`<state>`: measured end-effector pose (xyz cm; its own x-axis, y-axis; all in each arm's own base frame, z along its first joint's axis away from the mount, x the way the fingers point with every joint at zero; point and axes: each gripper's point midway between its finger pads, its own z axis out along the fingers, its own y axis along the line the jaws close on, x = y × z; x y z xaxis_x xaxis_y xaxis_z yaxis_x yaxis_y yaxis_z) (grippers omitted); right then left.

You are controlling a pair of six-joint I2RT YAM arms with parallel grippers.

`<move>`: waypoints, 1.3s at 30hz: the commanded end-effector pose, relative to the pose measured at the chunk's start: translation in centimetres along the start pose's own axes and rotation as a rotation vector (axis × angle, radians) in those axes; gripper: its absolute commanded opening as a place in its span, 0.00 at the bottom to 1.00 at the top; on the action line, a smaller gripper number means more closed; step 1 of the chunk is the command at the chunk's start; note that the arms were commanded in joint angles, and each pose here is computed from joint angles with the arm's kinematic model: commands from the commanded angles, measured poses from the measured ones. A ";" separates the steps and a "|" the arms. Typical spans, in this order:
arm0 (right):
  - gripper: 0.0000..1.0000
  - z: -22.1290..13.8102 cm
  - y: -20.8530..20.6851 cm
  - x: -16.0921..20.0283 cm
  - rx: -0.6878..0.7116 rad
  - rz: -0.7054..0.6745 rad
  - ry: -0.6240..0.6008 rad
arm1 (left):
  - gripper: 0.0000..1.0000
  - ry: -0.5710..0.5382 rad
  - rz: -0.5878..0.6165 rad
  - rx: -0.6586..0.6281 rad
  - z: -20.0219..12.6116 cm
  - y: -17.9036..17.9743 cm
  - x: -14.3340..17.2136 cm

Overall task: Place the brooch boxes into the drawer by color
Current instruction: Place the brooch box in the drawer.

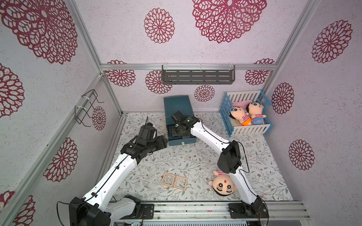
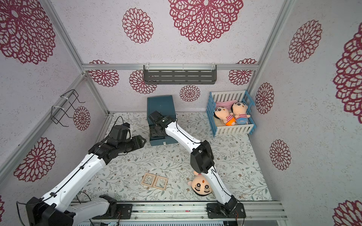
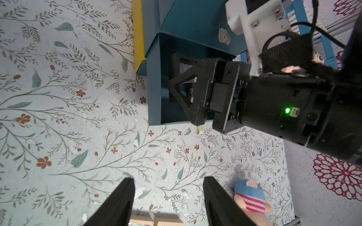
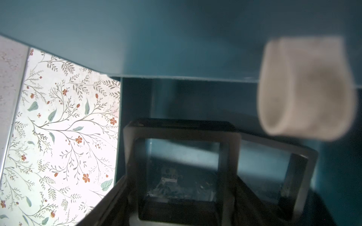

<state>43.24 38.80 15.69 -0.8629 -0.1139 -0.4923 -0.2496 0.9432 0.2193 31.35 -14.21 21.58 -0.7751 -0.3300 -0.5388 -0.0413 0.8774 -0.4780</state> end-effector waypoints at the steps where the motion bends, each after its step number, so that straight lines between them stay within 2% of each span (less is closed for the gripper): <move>1: 0.47 -0.4 0.7 -1.5 -0.039 -0.005 -0.045 | 0.63 -0.015 0.010 0.007 -0.3 -0.2 -0.7; 13: 0.51 1.5 0.1 -0.7 -0.022 0.003 -0.013 | 0.63 -0.009 0.002 0.015 0.0 -0.3 -0.6; 18: 0.61 2.1 -0.4 -0.4 -0.011 0.012 0.004 | 0.63 -0.005 0.004 0.015 -0.1 -0.3 -0.4; 22: 0.75 2.2 -0.7 -0.3 0.002 0.014 0.007 | 0.63 -0.007 0.003 0.015 -0.2 -0.2 -0.4; 26: 0.82 2.1 -0.7 -0.4 0.002 0.015 0.005 | 0.63 -0.008 0.000 0.018 -0.2 -0.3 -0.5; 31: 0.87 1.6 -0.5 -0.8 -0.007 0.017 -0.010 | 0.63 -0.009 0.000 0.023 -0.2 -0.5 -0.6; 39: 0.87 -0.1 0.2 -2.0 -0.040 0.028 -0.049 | 0.63 -0.009 -0.002 0.022 -0.2 -0.4 -0.6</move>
<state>43.37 39.21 12.63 -0.8836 -0.1293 -0.4500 -0.2466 0.9455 0.2127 31.28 -14.40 21.56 -0.7798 -0.3284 -0.5329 -0.0366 0.8738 -0.4849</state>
